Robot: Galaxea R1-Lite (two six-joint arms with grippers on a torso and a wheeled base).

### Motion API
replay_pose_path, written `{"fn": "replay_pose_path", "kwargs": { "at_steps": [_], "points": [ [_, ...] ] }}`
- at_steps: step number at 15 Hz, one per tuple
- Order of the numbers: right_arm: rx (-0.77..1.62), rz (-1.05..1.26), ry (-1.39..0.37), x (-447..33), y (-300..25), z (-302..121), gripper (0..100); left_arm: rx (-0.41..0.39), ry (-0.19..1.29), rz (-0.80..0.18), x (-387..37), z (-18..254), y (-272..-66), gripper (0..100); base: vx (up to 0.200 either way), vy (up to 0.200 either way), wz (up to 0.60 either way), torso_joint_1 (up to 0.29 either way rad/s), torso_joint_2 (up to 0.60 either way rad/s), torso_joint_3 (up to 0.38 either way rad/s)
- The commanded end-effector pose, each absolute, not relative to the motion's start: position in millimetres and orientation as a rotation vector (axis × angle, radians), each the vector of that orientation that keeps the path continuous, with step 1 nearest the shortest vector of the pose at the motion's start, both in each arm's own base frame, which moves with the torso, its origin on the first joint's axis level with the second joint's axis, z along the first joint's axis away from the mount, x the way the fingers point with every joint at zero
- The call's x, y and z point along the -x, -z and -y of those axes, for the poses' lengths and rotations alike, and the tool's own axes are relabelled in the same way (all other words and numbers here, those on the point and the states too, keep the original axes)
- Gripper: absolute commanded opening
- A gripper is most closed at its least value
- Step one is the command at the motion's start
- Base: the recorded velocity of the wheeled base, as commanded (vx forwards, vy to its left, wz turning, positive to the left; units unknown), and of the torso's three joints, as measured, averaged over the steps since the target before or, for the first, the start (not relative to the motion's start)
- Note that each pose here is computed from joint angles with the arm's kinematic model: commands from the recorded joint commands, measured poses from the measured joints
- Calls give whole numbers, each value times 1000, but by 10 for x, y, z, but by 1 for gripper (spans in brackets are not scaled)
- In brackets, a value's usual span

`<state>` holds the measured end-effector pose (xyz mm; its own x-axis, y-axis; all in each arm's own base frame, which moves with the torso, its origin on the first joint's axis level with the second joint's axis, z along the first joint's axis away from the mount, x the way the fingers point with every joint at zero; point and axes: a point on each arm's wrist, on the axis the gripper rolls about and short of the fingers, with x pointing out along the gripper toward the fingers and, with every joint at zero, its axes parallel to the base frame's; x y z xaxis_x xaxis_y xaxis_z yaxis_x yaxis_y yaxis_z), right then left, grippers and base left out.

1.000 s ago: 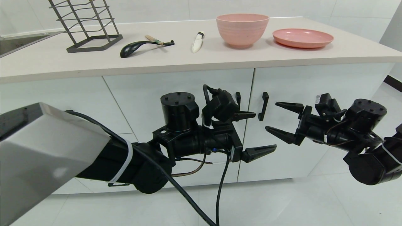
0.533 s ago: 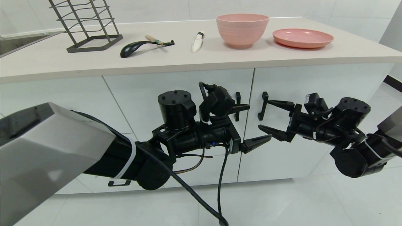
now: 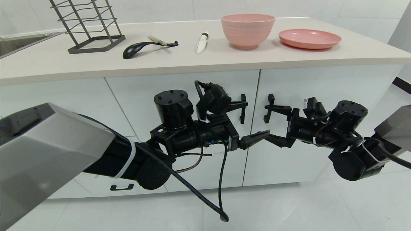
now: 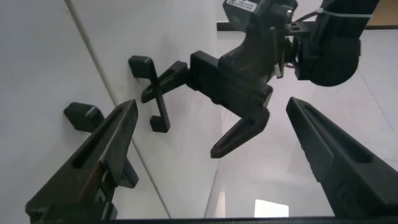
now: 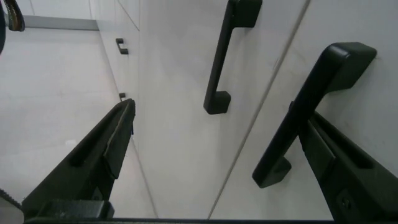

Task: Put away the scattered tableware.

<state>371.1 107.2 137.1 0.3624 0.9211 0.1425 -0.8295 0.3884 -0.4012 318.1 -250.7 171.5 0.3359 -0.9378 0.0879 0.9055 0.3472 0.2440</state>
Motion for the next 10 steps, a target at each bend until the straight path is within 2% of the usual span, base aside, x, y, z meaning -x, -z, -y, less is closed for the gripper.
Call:
{"fn": "replay_pose_path", "kwargs": {
  "at_steps": [1,7,10],
  "points": [
    [282,372,-1152,-3722,-1358,-1084,100,-162,1206,234,-3184,2501,-1730,100,0,0,0,0,0,0],
    [295,399,-1198,-3614,-1485,-1071,100,-158,1207,242,-3211,2529,-1690,100,0,0,0,0,0,0],
    [284,378,-1245,-3412,-1498,-1103,100,-158,1206,258,-3205,2533,-1739,100,0,0,0,0,0,0]
  ]
}}
